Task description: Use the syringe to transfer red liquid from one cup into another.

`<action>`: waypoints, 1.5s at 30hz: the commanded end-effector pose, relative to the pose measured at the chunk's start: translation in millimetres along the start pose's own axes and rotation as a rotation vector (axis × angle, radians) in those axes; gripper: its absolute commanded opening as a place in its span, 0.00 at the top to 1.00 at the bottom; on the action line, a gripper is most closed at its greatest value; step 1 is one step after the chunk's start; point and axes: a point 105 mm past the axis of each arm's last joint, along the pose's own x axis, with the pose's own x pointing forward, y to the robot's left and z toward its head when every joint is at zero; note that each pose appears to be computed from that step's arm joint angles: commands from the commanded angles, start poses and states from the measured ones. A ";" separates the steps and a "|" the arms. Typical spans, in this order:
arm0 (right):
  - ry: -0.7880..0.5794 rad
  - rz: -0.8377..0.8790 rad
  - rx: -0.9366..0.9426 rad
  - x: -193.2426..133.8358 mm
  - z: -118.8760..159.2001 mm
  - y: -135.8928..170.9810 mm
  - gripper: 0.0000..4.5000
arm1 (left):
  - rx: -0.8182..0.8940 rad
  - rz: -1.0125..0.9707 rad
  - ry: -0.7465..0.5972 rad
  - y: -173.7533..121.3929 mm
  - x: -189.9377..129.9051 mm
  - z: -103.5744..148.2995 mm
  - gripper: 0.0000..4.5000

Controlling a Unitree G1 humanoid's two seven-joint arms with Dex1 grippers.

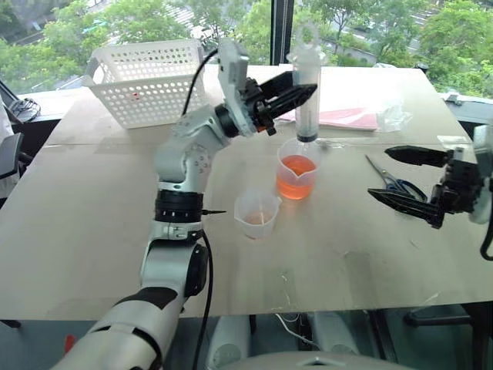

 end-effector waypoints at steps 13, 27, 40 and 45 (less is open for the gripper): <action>-0.037 -0.139 -0.025 -30.0 -3.6 8.6 0.00 | 0.112 0.046 0.086 4.9 0.9 -47.2 0.68; -0.048 -0.057 -0.032 88.4 51.4 -39.7 0.00 | 0.112 0.062 0.122 -7.5 -8.6 -64.1 0.68; -0.050 -0.056 0.023 122.7 64.7 -55.0 0.27 | 0.131 0.102 0.131 -10.4 -15.0 -61.6 0.68; -0.036 -0.158 -0.012 125.8 73.9 -62.9 0.27 | 0.154 0.117 0.143 -9.8 -12.2 -61.6 0.68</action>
